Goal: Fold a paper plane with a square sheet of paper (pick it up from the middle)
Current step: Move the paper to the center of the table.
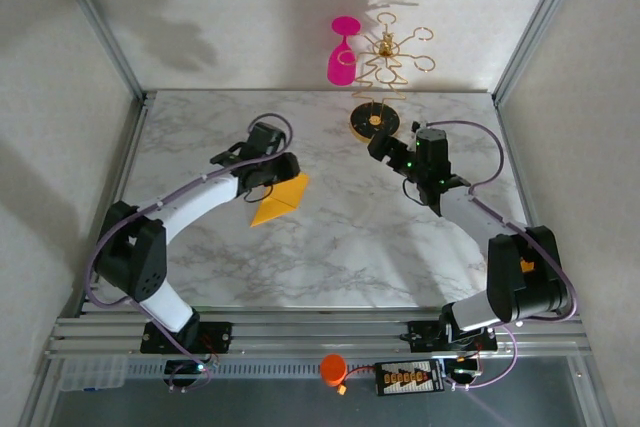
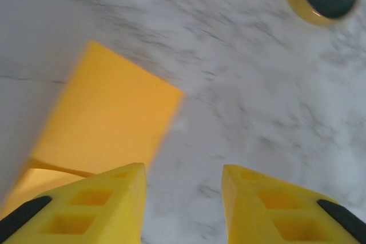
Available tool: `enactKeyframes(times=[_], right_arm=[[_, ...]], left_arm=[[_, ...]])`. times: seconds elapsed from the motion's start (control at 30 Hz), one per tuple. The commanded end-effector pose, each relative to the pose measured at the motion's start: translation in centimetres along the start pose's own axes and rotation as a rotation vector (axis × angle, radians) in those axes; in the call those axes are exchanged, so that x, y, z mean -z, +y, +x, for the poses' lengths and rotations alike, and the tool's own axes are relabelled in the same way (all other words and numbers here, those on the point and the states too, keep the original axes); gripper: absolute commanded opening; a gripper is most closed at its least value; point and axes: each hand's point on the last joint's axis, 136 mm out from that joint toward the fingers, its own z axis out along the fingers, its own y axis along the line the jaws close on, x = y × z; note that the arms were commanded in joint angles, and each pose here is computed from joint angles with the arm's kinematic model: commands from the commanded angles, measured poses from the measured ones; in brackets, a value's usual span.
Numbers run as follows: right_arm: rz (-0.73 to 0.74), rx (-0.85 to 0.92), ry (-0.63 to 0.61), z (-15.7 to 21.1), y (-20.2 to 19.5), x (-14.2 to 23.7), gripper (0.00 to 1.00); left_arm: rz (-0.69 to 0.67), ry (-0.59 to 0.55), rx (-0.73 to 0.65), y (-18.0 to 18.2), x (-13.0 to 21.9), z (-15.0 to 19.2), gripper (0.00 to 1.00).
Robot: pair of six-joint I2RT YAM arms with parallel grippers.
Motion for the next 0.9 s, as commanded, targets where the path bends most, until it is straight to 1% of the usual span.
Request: enactKeyframes(times=[0.0, 0.03, 0.13, 0.4, 0.67, 0.8, 0.87], right_arm=[[-0.088, -0.036, 0.056, 1.2, 1.0, -0.9, 0.95], [-0.102, -0.04, 0.095, 1.7, 1.2, -1.2, 0.96], [-0.119, -0.028, 0.16, 2.8, 1.7, -2.2, 0.99], [-0.112, -0.023, 0.148, 3.8, 2.2, -2.5, 0.99], [-0.116, -0.055, 0.193, 4.7, 2.1, -3.3, 0.99], [-0.116, -0.063, 0.219, 5.5, 2.2, -3.7, 0.99], [-0.106, -0.069, 0.239, 6.1, 2.0, -4.0, 0.99]], left_arm=[[-0.025, 0.023, 0.1, 2.9, -1.3, 1.1, 0.38], [-0.045, 0.029, 0.133, 4.1, -1.7, 1.4, 0.37], [-0.051, 0.045, 0.189, 5.7, -2.7, 2.0, 0.36], [-0.091, 0.095, 0.242, 7.7, -4.8, 3.4, 0.34], [-0.119, 0.127, 0.256, 8.7, -6.1, 4.5, 0.33], [-0.154, 0.142, 0.252, 9.7, -6.8, 5.3, 0.31], [-0.149, 0.151, 0.254, 9.8, -7.1, 5.7, 0.3]])
